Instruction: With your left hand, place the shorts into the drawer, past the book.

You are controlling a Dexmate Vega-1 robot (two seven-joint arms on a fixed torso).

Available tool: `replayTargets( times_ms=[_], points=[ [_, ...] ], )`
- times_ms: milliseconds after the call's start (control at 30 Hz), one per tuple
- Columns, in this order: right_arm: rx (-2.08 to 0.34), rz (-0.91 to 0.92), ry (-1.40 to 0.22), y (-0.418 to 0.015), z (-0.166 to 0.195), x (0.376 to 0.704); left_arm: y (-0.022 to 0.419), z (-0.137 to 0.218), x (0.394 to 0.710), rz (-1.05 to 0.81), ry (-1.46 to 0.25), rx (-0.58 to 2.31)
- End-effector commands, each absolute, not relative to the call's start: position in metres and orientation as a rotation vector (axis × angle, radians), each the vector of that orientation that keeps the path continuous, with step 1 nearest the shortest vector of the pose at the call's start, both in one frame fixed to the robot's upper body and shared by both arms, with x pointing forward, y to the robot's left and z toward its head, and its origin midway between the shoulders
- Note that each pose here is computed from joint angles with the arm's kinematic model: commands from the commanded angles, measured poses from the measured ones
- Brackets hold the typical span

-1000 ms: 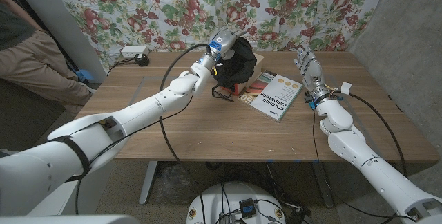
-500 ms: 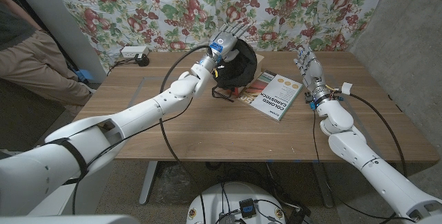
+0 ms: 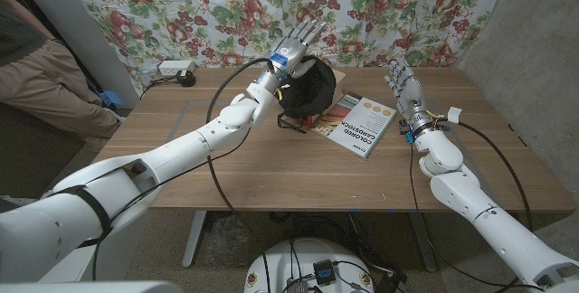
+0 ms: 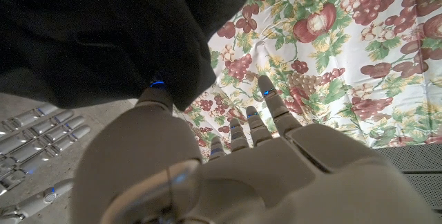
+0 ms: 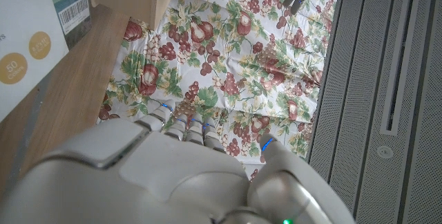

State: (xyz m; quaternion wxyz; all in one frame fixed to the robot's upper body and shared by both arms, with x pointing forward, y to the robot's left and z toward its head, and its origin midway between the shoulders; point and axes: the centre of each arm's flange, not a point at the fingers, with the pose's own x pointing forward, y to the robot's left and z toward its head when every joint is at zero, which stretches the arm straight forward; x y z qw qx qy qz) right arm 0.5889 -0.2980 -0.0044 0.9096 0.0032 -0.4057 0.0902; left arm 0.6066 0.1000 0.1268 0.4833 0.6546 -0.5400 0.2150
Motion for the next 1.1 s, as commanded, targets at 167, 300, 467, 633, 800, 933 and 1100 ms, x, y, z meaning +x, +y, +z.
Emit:
replayTargets(
  times_ms=[167, 300, 467, 633, 800, 933, 1100],
  points=[
    [0.000, 0.189, -0.837, -0.295, -0.004, 0.585, 0.106, 0.135, 0.592, 0.523, -1.338, 1.516],
    [0.001, 0.189, -0.838, -0.295, -0.004, 0.584, 0.108, 0.137, 0.588, 0.519, -1.333, 1.493],
    [0.000, 0.191, -0.839, -0.295, -0.005, 0.583, 0.109, 0.140, 0.583, 0.526, -1.340, 1.474],
    [-0.004, 0.191, -0.840, -0.295, -0.005, 0.582, 0.110, 0.145, 0.578, 0.522, -1.344, 1.460],
    [-0.003, 0.191, -0.841, -0.295, -0.005, 0.582, 0.112, 0.148, 0.576, 0.514, -1.349, 1.436],
    [-0.004, 0.190, -0.842, -0.295, -0.004, 0.582, 0.115, 0.152, 0.574, 0.478, -1.328, 1.377],
    [-0.005, 0.191, -0.842, -0.295, -0.003, 0.583, 0.117, 0.156, 0.570, 0.470, -1.323, 1.337]
  ],
)
